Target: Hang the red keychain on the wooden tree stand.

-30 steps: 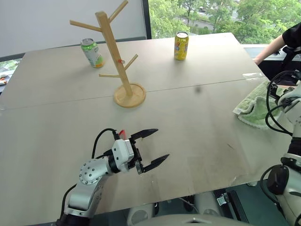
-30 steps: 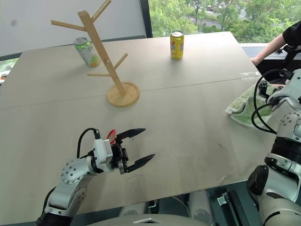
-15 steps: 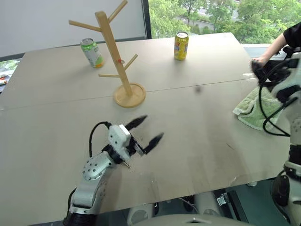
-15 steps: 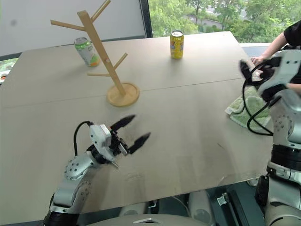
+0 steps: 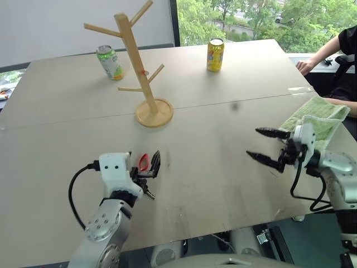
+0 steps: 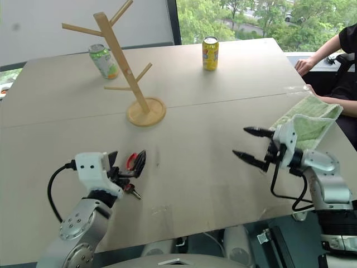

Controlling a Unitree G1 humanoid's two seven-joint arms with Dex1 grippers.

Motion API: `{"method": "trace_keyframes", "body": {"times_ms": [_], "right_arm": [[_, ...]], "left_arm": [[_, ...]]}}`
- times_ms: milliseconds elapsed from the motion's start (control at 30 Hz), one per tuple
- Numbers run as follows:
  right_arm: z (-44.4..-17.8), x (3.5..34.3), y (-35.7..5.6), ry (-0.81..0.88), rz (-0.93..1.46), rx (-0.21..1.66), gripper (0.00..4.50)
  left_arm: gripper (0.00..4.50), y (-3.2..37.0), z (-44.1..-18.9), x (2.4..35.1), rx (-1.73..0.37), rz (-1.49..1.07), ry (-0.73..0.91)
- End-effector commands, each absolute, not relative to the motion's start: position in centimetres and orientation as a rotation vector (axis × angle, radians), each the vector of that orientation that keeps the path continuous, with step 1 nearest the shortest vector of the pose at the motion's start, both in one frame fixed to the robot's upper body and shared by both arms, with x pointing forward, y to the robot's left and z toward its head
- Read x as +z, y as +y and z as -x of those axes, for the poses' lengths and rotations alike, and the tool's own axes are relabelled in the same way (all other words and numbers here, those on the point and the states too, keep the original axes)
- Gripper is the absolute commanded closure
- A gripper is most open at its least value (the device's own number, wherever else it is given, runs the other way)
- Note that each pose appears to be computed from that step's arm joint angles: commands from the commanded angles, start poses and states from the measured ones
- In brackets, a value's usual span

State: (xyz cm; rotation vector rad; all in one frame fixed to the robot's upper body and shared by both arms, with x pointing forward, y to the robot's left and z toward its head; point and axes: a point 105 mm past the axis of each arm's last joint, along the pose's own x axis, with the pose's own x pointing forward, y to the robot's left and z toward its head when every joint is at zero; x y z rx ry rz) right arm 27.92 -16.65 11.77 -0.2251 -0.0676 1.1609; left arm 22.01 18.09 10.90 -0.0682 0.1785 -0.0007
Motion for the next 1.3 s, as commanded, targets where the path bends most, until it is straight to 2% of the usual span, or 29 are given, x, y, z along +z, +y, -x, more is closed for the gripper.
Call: {"method": "trace_keyframes", "body": {"times_ms": [33,233,500,733,900,1300], "right_arm": [[-27.6,12.2,-16.7,-0.117,0.282,1.202,0.10],[-28.0,12.0,-16.7,-0.126,0.282,1.199,0.10],[-27.5,11.9,-16.6,-0.128,0.203,1.184,0.10],[-26.2,11.5,-16.6,-0.121,0.163,1.222,0.10],[-25.1,11.0,-16.5,-0.117,0.222,1.295,0.10],[-24.6,10.3,-16.5,-0.107,0.297,1.369,0.10]], "left_arm": [[0.00,18.1,-20.8,11.4,-0.002,0.033,0.193],[0.00,19.1,-20.4,8.6,0.007,-0.002,0.321],[0.00,20.0,-21.9,8.4,0.025,-0.054,0.321],[0.00,19.9,-22.0,8.0,0.016,-0.052,0.334],[0.00,20.0,-22.3,7.9,0.012,-0.052,0.337],[0.00,19.9,-22.5,7.4,0.007,-0.049,0.356]]}}
